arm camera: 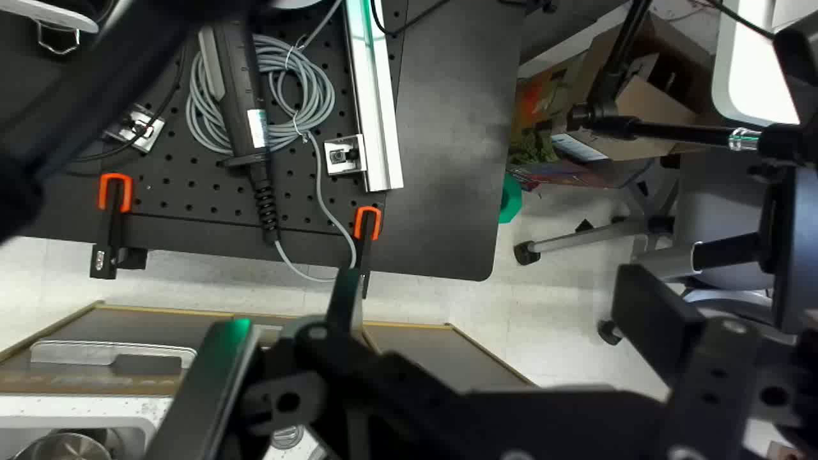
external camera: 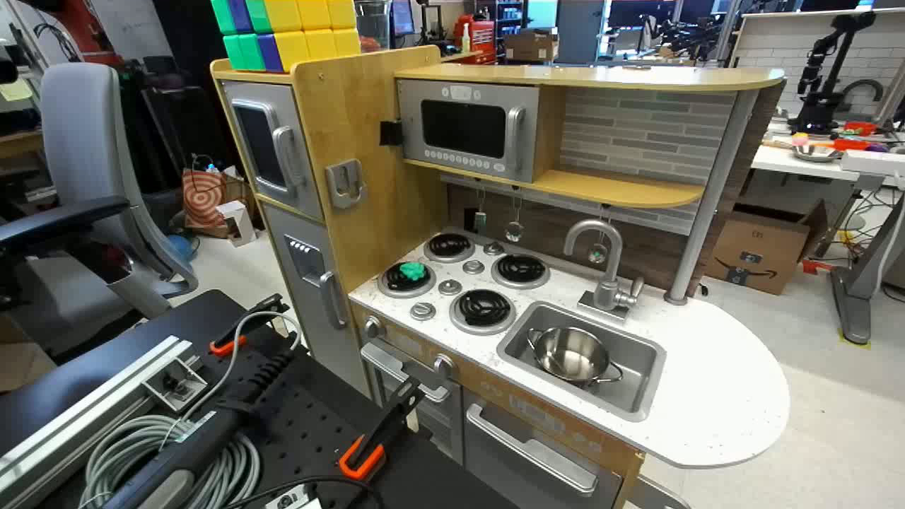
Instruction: Take the plastic grapes from the stove and put them in the pot in the sink
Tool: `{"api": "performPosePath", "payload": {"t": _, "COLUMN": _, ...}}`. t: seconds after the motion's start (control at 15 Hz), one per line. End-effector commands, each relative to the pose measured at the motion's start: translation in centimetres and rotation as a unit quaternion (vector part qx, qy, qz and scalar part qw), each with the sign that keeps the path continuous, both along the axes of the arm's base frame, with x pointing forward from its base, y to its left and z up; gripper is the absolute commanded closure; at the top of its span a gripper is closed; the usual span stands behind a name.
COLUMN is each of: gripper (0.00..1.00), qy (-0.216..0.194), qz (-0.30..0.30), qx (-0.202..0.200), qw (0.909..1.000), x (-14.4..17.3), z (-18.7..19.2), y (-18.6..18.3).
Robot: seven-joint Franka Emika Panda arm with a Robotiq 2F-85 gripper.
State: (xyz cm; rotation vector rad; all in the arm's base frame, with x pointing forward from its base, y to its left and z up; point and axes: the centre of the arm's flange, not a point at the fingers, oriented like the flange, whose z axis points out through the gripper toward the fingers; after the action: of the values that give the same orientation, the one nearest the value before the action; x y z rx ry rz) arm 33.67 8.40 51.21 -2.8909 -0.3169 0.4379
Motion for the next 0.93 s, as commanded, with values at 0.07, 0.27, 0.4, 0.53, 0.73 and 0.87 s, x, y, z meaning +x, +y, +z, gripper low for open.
{"api": "performPosePath", "payload": {"t": 0.07, "gripper": 0.00, "qy": 0.000, "qz": 0.000, "qx": 0.000, "qw": 1.0000, "x": 0.0, "z": 0.0, "y": 0.0}}
{"api": "performPosePath", "payload": {"t": 0.27, "gripper": 0.00, "qy": 0.000, "qz": 0.000, "qx": 0.000, "qw": 1.0000, "x": 0.0, "z": 0.0, "y": 0.0}}
{"api": "performPosePath", "payload": {"t": 0.4, "gripper": 0.00, "qy": 0.000, "qz": 0.000, "qx": 0.000, "qw": 1.0000, "x": 0.0, "z": 0.0, "y": 0.0}}
{"api": "performPosePath", "payload": {"t": 0.53, "gripper": 0.00, "qy": 0.043, "qz": 0.060, "qx": -0.006, "qw": 0.9972, "x": -0.1, "z": 0.1, "y": -0.1}}
{"api": "performPosePath", "payload": {"t": 0.73, "gripper": 0.00, "qy": 0.052, "qz": 0.132, "qx": 0.007, "qw": 0.9898, "x": -0.9, "z": -0.1, "y": -2.2}}
{"api": "performPosePath", "payload": {"t": 0.87, "gripper": 0.00, "qy": 0.057, "qz": 0.185, "qx": 0.006, "qw": 0.9810, "x": -0.7, "z": -0.3, "y": -3.2}}
